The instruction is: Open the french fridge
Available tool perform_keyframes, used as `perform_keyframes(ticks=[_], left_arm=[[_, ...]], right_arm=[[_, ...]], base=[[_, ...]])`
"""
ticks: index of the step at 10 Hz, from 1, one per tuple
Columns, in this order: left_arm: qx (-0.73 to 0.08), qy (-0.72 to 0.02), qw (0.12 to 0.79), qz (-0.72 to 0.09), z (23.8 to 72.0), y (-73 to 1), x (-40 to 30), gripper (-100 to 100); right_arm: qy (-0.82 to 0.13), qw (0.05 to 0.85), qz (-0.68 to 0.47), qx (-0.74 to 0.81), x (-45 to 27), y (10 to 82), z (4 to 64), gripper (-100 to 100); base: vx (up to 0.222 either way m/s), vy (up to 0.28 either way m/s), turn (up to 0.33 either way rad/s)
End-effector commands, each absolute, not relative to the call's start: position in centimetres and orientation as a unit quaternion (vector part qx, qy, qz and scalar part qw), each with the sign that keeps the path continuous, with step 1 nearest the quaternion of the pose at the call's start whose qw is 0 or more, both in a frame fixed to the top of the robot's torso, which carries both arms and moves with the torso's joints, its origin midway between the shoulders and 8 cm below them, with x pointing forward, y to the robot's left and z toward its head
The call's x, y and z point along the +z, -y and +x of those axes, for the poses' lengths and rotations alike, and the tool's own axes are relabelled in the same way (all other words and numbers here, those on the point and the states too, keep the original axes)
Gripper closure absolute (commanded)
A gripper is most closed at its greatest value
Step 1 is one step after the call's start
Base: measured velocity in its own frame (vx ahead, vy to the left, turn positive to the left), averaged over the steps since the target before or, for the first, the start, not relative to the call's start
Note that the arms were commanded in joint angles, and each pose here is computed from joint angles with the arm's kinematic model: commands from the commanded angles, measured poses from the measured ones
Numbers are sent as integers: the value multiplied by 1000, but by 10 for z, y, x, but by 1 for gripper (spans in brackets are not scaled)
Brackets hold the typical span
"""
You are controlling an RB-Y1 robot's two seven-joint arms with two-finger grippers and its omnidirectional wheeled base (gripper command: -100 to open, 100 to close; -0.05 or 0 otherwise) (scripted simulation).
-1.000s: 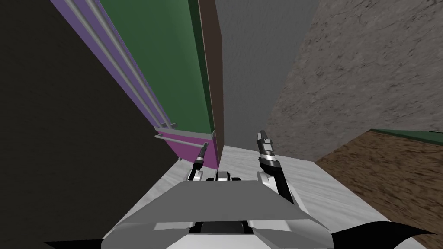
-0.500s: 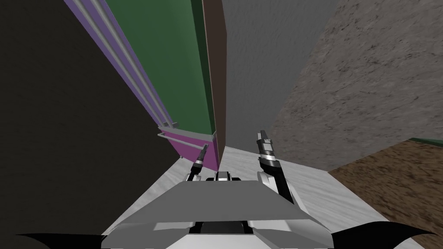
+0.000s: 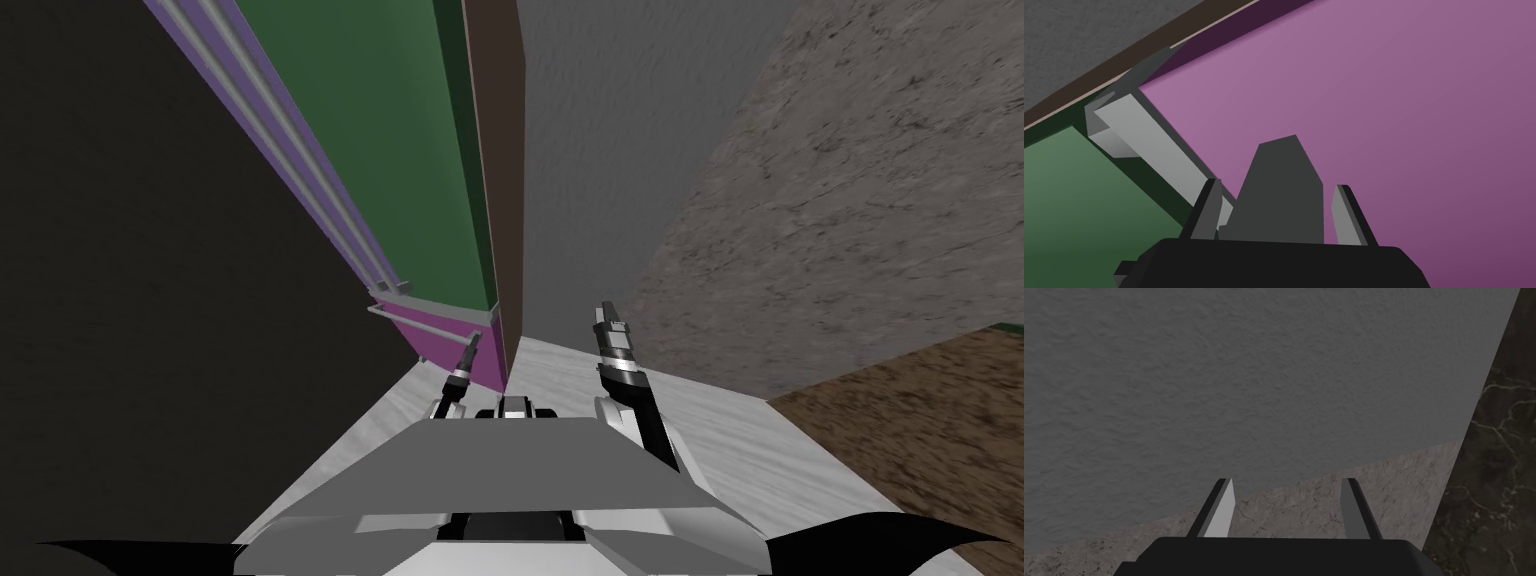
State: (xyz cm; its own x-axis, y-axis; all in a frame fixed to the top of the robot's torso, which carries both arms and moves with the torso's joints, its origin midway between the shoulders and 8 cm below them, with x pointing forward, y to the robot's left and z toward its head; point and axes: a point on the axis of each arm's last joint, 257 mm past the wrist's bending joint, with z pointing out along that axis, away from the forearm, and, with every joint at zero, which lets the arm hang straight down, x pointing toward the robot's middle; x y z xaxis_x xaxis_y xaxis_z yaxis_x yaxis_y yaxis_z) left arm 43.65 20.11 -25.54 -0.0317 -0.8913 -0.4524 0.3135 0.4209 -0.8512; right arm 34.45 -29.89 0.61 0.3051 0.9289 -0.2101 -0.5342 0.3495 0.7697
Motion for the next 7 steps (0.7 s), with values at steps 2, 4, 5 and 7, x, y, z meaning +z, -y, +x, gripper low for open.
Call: perform_keyframes(ticks=[2,4,5,7], left_arm=[[-459,-552,644,-265,456,-202,-264,100],[-458,-550,647,-262,474,-200,-261,100],[-456,-553,645,-264,473,-200,-266,100],[-456,-552,646,-263,491,-197,-264,100]], right_arm=[[-332,751,297,487,6,299,345,0],[-332,751,297,487,6,299,345,0],[-332,751,297,487,6,299,345,0],[-332,751,297,487,6,299,345,0]], base=[[-92,40,2],[-100,25,14],[-38,10,4],[-103,28,22]])
